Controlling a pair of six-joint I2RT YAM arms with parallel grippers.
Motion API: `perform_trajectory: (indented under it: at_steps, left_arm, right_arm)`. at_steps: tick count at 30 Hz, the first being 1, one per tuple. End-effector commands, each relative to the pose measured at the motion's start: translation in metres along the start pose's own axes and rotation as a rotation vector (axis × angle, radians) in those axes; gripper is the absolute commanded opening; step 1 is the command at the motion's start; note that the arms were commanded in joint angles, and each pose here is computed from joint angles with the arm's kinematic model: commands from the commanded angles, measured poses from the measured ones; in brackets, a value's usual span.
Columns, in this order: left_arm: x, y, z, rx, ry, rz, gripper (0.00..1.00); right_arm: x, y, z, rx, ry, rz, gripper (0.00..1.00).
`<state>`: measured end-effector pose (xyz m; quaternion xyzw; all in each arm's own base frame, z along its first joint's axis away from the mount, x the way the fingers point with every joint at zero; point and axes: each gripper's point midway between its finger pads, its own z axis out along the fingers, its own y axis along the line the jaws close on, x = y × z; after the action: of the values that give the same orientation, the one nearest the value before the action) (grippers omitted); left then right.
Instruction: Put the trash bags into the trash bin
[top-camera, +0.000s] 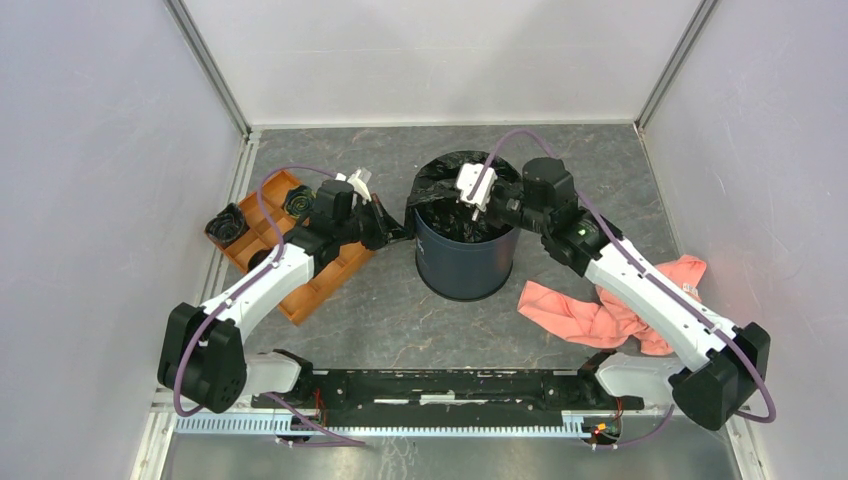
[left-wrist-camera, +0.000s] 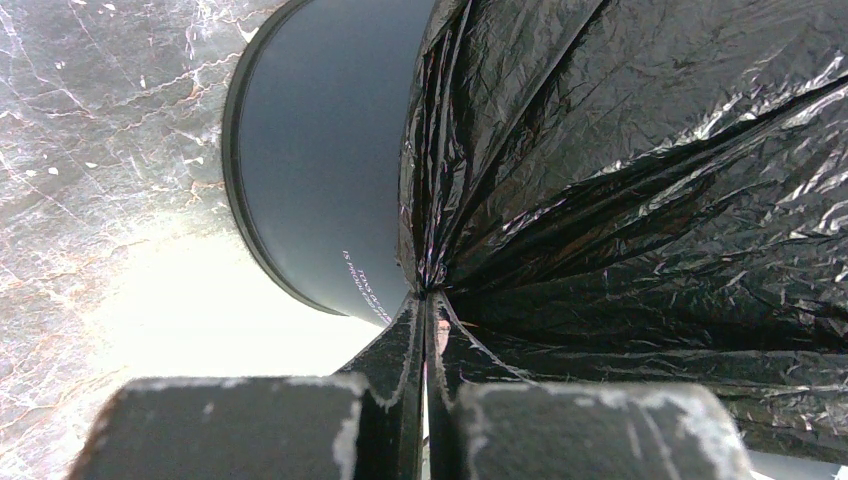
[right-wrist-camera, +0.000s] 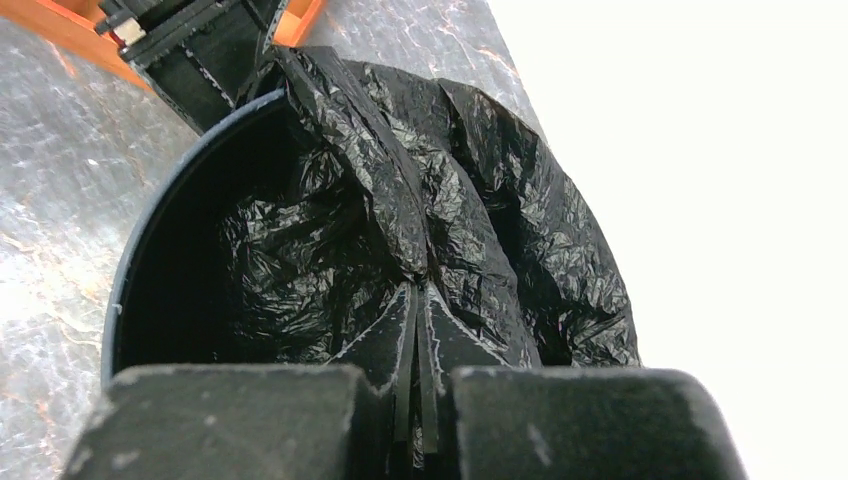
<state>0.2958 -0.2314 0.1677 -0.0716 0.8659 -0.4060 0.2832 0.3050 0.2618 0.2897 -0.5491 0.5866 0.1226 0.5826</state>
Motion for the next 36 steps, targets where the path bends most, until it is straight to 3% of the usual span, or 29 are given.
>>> perform_trajectory:
  at_steps: [1,6,12,21,29,33,36]
  left_arm:
    - [-0.007,-0.016,-0.005,0.062,-0.019,0.007,0.02]
    - [-0.005,-0.018,-0.007,0.072,-0.017,0.01,0.02]
    - [-0.004,-0.021,-0.007,0.09,-0.007,0.014,0.02]
    - [-0.002,-0.019,-0.013,0.082,-0.016,0.008,0.02]
    - [-0.001,-0.008,-0.006,0.047,-0.019,-0.005,0.02]
    - [-0.003,0.0,0.004,0.02,-0.017,-0.013,0.02]
    - [-0.005,0.004,0.011,0.003,-0.02,-0.019,0.02]
  right_arm:
    - [-0.039,-0.001,-0.009,-0.051,-0.065,0.084,0.01]
    - [-0.045,0.026,-0.041,-0.111,-0.03,0.245,0.01]
    - [-0.044,0.074,-0.074,-0.222,-0.121,0.354,0.0]
    - [-0.012,0.117,-0.074,-0.266,-0.17,0.536,0.01]
    - [0.043,0.108,-0.059,-0.069,-0.052,0.566,0.0]
    - [0.078,0.111,-0.049,0.009,0.027,0.632,0.09]
    - [0.097,0.116,-0.048,0.038,0.068,0.638,0.24]
